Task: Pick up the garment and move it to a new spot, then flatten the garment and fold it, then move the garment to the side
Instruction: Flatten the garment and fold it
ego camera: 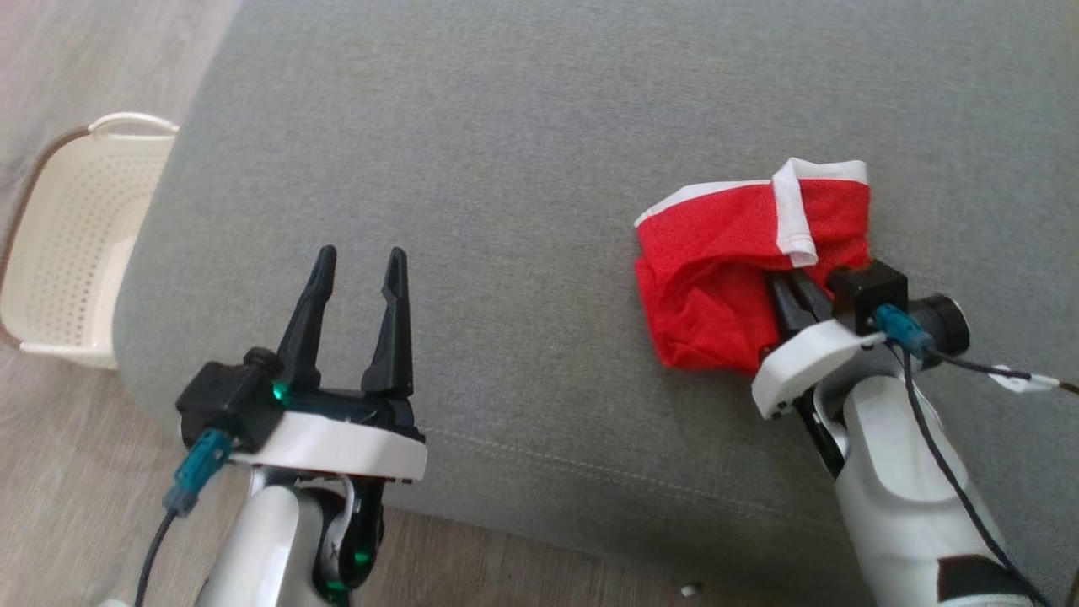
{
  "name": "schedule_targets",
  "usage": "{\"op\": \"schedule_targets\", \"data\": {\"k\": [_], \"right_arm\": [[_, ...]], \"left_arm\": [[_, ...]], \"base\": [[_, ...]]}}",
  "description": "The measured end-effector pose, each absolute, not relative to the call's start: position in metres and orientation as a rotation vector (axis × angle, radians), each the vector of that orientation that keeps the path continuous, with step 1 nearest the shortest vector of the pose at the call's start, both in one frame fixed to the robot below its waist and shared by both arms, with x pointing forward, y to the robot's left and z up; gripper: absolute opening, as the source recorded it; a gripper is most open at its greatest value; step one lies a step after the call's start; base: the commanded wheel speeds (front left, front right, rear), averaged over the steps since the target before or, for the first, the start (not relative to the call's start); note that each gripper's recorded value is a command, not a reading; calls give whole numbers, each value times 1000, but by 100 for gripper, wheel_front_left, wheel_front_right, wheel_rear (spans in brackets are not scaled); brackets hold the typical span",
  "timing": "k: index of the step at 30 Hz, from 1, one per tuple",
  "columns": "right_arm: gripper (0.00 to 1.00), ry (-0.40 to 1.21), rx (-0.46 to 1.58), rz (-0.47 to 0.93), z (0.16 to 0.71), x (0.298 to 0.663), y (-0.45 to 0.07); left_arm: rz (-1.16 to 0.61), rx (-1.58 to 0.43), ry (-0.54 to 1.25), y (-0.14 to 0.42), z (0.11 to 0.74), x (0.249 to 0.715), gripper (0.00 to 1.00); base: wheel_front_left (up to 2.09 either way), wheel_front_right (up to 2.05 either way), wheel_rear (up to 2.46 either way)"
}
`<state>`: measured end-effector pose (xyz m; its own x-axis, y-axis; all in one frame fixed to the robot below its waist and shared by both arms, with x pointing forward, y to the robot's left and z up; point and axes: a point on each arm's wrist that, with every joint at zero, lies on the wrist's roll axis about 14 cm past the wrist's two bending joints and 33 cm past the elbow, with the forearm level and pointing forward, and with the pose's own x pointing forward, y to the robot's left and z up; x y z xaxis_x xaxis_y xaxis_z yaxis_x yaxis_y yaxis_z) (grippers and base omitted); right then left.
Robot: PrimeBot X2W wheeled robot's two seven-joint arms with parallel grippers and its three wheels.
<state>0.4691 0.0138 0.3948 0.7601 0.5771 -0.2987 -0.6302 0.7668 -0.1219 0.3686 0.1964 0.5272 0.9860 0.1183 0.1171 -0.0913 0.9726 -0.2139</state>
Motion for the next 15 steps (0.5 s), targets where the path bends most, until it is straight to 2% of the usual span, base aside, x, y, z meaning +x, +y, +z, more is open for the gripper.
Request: {"op": "schedule_targets", "data": {"k": [10, 15], "right_arm": [[0, 179, -249, 757, 415, 497, 61], [0, 245, -315, 798, 399, 500, 70]], "left_arm": [[181, -226, -112, 215, 522, 355, 100], [213, -223, -104, 223, 520, 349, 100]], "base": [[0, 0, 0], [0, 0, 0]]}}
